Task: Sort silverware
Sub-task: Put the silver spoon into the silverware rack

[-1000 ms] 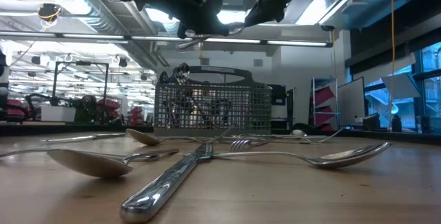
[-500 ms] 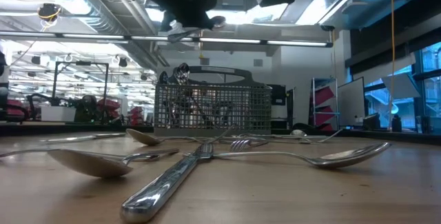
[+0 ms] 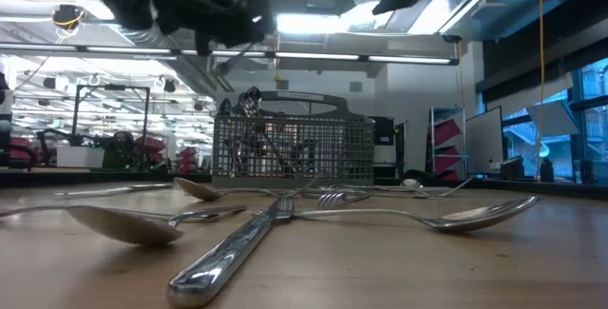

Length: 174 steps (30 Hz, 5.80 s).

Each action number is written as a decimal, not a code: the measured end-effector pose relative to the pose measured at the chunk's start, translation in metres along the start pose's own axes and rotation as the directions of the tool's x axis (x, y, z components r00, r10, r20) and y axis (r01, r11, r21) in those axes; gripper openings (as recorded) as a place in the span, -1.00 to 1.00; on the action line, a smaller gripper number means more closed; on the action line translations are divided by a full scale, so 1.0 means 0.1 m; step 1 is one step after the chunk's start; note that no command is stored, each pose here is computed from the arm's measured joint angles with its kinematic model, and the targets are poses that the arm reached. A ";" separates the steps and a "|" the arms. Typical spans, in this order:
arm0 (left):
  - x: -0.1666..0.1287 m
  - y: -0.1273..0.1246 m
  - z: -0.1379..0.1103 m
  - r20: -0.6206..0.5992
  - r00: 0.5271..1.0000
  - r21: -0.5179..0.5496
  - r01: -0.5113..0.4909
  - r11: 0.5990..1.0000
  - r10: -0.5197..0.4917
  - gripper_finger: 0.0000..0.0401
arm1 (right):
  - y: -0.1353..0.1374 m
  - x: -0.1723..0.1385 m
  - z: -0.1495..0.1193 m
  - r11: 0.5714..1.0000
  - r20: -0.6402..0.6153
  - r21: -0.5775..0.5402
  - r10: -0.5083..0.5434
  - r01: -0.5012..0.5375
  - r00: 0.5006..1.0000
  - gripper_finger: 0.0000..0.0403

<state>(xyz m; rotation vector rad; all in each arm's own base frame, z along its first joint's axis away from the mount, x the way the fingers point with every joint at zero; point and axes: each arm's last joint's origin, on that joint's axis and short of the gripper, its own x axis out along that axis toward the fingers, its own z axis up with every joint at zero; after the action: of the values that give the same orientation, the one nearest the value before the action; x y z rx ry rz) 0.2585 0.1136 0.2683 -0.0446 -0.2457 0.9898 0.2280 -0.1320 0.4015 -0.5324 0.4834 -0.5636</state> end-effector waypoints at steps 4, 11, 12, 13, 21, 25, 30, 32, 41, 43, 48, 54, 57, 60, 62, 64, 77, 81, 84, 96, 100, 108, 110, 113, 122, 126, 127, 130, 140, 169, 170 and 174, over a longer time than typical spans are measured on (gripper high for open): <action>-0.06 0.26 -0.05 0.147 0.986 -0.039 0.082 0.996 -0.075 -1.00 | 0.01 0.01 0.01 0.997 0.050 0.006 0.072 -0.072 0.996 -0.14; 0.00 0.65 -0.18 0.185 0.967 -0.071 0.190 0.979 -0.174 -1.00 | 0.03 0.05 0.02 0.991 0.087 0.061 0.116 -0.121 0.989 -0.14; 0.02 0.68 -0.18 0.201 0.960 -0.069 0.212 0.975 -0.195 -1.00 | 0.04 0.06 0.02 0.987 0.094 0.084 0.126 -0.134 0.988 -0.14; 0.03 0.71 -0.19 0.217 0.953 -0.070 0.232 0.970 -0.212 -1.00 | 0.05 0.08 0.02 0.984 0.094 0.105 0.137 -0.147 0.986 -0.14; 0.14 0.77 -0.42 0.241 0.931 -0.124 0.308 0.943 -0.273 -1.00 | 0.11 0.23 -0.02 0.965 0.080 0.186 0.172 -0.184 0.982 -0.14; 0.25 0.71 -0.55 0.206 0.933 -0.138 0.325 0.935 -0.294 -1.00 | 0.12 0.27 -0.02 0.960 0.078 0.208 0.173 -0.185 0.982 -0.14; 0.37 0.65 -0.63 0.190 0.924 -0.145 0.360 0.922 -0.331 -1.00 | 0.12 0.27 -0.02 0.960 0.077 0.209 0.172 -0.185 0.982 -0.14; 0.37 0.66 -0.67 0.178 0.926 -0.144 0.359 0.922 -0.333 -1.00 | 0.12 0.27 -0.02 0.960 0.075 0.209 0.173 -0.185 0.982 -0.14; 0.35 0.62 -0.70 0.149 0.922 -0.104 0.373 0.922 -0.357 -0.98 | 0.13 0.27 -0.02 0.956 0.087 0.208 0.194 -0.208 0.977 -0.14; 0.35 0.62 -0.71 0.143 0.923 -0.106 0.373 0.922 -0.357 -0.98 | 0.14 0.29 -0.02 0.952 0.095 0.207 0.211 -0.227 0.973 -0.14; 0.35 0.61 -0.73 0.120 0.926 -0.124 0.372 0.920 -0.358 -0.96 | 0.23 0.48 -0.06 0.936 0.096 0.215 0.264 -0.279 0.960 -0.14; 0.35 0.60 -0.73 0.121 0.924 -0.131 0.377 0.917 -0.362 -0.98 | 0.34 0.97 -0.06 0.935 0.227 0.237 0.212 -0.265 0.950 -0.14; 0.34 0.57 -0.73 0.121 0.921 -0.129 0.385 0.914 -0.371 -0.96 | 0.40 1.18 -0.06 0.927 0.323 0.245 0.198 -0.284 0.926 -0.14; 0.33 0.54 -0.74 0.120 0.917 -0.133 0.395 0.909 -0.381 -0.96 | 0.50 1.38 -0.13 0.912 0.341 0.259 0.221 -0.318 0.914 -0.14; 0.32 0.52 -0.74 0.120 0.914 -0.136 0.403 0.905 -0.388 -0.98 | 0.57 1.48 -0.19 0.899 0.342 0.261 0.255 -0.353 0.904 -0.14; 0.31 0.50 -0.74 0.119 0.911 -0.133 0.409 0.903 -0.395 -0.98 | 0.61 1.56 -0.22 0.891 0.358 0.274 0.256 -0.363 0.898 -0.14; 0.30 0.48 -0.74 0.119 0.908 -0.132 0.414 0.900 -0.401 -0.97 | 0.66 1.66 -0.25 0.863 0.397 0.323 0.250 -0.389 0.883 -0.44; 0.30 0.47 -0.74 0.118 0.900 -0.129 0.433 0.892 -0.420 -0.95 | 0.71 1.74 -0.29 0.863 0.401 0.324 0.247 -0.389 0.882 -0.66; 0.30 0.47 -0.74 0.117 0.898 -0.129 0.437 0.890 -0.424 -0.97 | 0.72 1.78 -0.30 0.860 0.426 0.335 0.227 -0.386 0.876 -0.77; 0.30 0.47 -0.74 0.117 0.900 -0.137 0.433 0.891 -0.419 -0.80 | 0.74 1.80 -0.31 0.845 0.431 0.361 0.224 -0.395 0.874 -0.97; 0.30 0.48 -0.73 0.120 0.903 -0.132 0.427 0.895 -0.413 -0.68 | 0.75 1.81 -0.30 0.844 0.430 0.360 0.229 -0.398 0.873 -0.97; 0.28 0.49 -0.61 0.182 0.893 -0.139 0.438 0.888 -0.412 -0.48 | 0.85 1.77 -0.19 0.857 0.449 0.354 0.197 -0.376 0.872 -0.98; 0.28 0.50 -0.56 0.194 0.892 -0.158 0.440 0.884 -0.409 -0.48 | 0.86 1.76 -0.17 0.859 0.462 0.351 0.188 -0.373 0.867 -0.98; 0.28 0.52 -0.49 0.211 0.888 -0.174 0.445 0.878 -0.408 -0.52 | 0.86 1.75 -0.14 0.875 0.468 0.338 0.162 -0.346 0.869 -0.99; 0.26 0.52 -0.42 0.234 0.882 -0.176 0.452 0.874 -0.409 -0.60 | 0.87 1.75 -0.12 0.924 0.454 0.263 0.135 -0.277 0.881 -0.99; 0.26 0.52 -0.42 0.236 0.882 -0.176 0.452 0.875 -0.408 -0.61 | 0.87 1.75 -0.13 0.930 0.440 0.245 0.145 -0.274 0.886 -0.99; 0.26 0.52 -0.42 0.235 0.882 -0.175 0.451 0.875 -0.408 -0.61 | 0.88 1.75 -0.14 0.931 0.433 0.241 0.150 -0.275 0.889 -0.99; 0.27 0.52 -0.43 0.223 0.884 -0.171 0.451 0.876 -0.412 -0.61 | 0.88 1.75 -0.15 0.930 0.424 0.241 0.155 -0.276 0.892 -0.99; 0.30 0.54 -0.65 -0.033 0.893 -0.331 0.414 0.848 -0.449 -0.55 | 0.80 1.80 -0.18 0.935 0.312 0.266 0.149 -0.237 0.938 -0.99; 0.23 0.83 -0.05 0.083 0.758 -0.361 0.628 0.689 -0.647 -0.15 | 1.20 2.03 -0.24 0.932 0.382 0.110 0.281 -0.345 0.881 -0.95; 0.23 0.83 -0.07 0.065 0.761 -0.370 0.619 0.692 -0.646 -0.15 | 1.20 2.03 -0.24 0.934 0.386 0.105 0.279 -0.342 0.880 -0.92; 0.24 0.84 -0.12 0.012 0.767 -0.403 0.591 0.699 -0.642 -0.15 | 1.19 2.03 -0.25 0.937 0.375 0.102 0.274 -0.333 0.886 -0.82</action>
<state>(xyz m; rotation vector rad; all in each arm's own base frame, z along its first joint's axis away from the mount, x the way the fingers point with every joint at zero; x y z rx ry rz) 0.2051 0.1803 0.2482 -0.3670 -0.3062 0.2400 0.4092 -0.1781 0.2559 -0.3784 0.1656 -0.1921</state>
